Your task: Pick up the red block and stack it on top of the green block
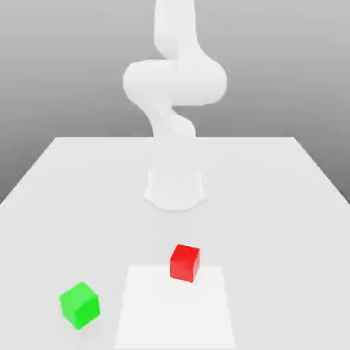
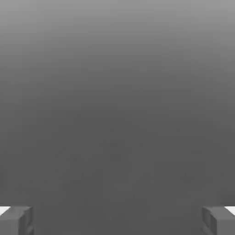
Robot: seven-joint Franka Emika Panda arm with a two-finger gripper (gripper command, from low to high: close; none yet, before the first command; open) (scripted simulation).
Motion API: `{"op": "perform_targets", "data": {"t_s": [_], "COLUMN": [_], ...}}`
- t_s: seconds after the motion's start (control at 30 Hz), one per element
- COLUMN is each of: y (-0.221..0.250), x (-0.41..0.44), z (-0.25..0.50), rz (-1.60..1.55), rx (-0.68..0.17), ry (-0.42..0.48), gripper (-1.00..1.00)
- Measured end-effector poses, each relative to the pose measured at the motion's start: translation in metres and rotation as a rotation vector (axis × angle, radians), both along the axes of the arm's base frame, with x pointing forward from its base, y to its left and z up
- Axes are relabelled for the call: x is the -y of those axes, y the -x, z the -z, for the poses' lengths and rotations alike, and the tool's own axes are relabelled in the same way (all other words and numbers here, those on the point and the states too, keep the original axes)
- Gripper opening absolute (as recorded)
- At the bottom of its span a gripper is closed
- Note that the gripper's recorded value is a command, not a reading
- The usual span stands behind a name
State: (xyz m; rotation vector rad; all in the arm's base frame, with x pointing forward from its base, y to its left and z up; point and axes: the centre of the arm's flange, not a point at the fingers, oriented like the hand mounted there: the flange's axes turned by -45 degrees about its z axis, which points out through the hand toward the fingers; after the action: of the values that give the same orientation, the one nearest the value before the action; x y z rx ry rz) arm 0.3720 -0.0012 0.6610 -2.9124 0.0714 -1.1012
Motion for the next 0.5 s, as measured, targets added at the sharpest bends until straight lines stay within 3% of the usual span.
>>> {"op": "perform_targets", "data": {"t_s": [0.27, 0.5], "y": [-0.040, 0.009], "x": [-0.008, -0.019], "z": [0.199, 0.377], "rz": [0.094, 0.207], "rx": [-0.297, -0.585], "ry": [-0.083, -0.097], "gripper": [0.00, 0.00]}}
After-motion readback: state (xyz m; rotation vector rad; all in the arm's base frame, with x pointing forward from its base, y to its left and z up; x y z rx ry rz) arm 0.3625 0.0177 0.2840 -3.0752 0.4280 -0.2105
